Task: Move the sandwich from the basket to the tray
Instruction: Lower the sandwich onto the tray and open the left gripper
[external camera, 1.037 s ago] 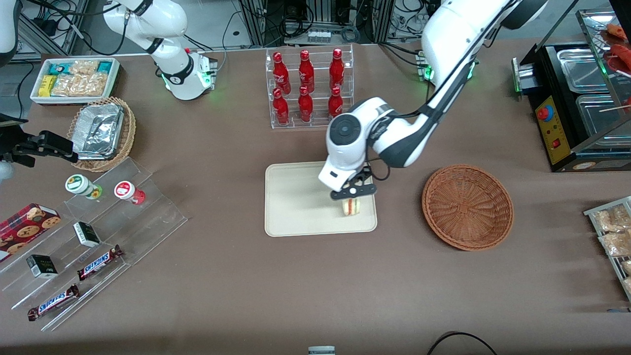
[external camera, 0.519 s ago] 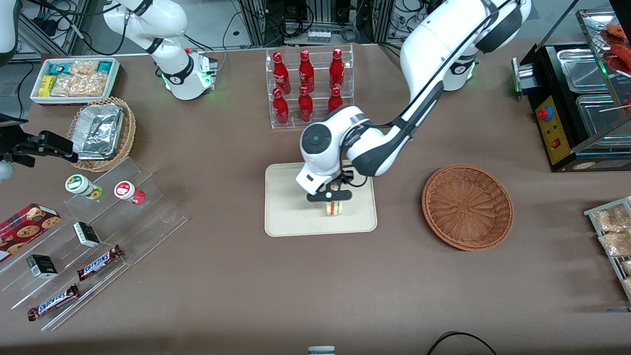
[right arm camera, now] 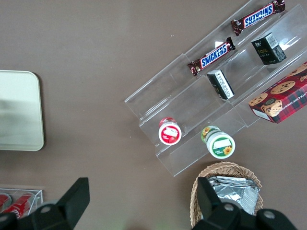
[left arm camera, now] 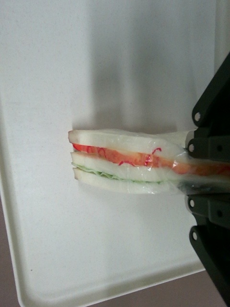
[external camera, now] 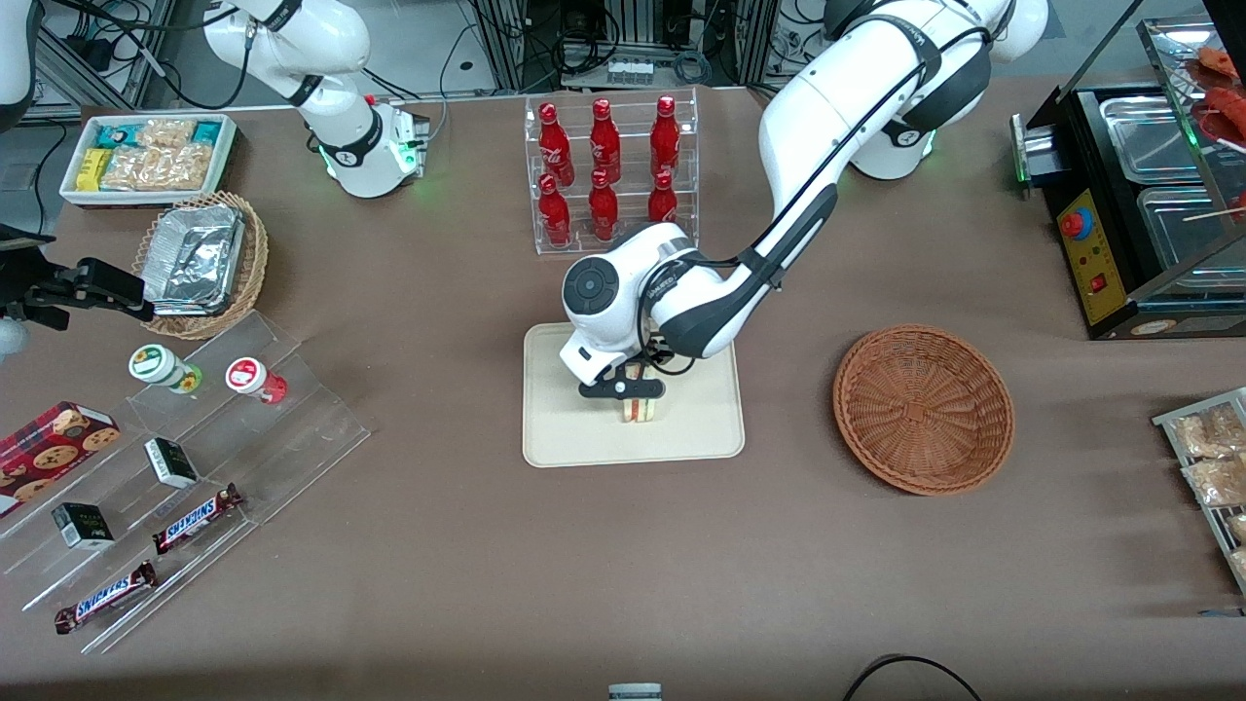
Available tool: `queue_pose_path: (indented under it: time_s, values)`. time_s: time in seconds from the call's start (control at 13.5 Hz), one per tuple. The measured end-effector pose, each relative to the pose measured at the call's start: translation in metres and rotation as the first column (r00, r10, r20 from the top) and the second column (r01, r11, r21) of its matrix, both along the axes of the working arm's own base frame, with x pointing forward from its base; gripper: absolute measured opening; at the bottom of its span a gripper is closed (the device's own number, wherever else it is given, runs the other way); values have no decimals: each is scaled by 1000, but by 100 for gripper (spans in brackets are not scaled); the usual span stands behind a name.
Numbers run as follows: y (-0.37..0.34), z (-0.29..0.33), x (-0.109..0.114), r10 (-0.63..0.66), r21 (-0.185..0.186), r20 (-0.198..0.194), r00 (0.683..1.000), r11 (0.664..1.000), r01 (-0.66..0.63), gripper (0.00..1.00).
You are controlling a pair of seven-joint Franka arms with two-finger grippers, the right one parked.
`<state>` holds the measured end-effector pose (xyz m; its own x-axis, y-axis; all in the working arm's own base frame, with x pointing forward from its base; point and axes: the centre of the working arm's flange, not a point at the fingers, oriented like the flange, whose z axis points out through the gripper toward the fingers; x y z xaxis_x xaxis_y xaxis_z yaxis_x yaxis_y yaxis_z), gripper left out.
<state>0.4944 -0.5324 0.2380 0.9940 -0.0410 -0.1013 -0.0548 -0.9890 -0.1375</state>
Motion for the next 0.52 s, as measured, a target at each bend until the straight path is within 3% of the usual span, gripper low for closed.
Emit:
queue_pose_path:
  time_s: [0.52]
  values:
    - [-2, -12, 4, 2, 22, 16, 1000, 1000, -2, 18]
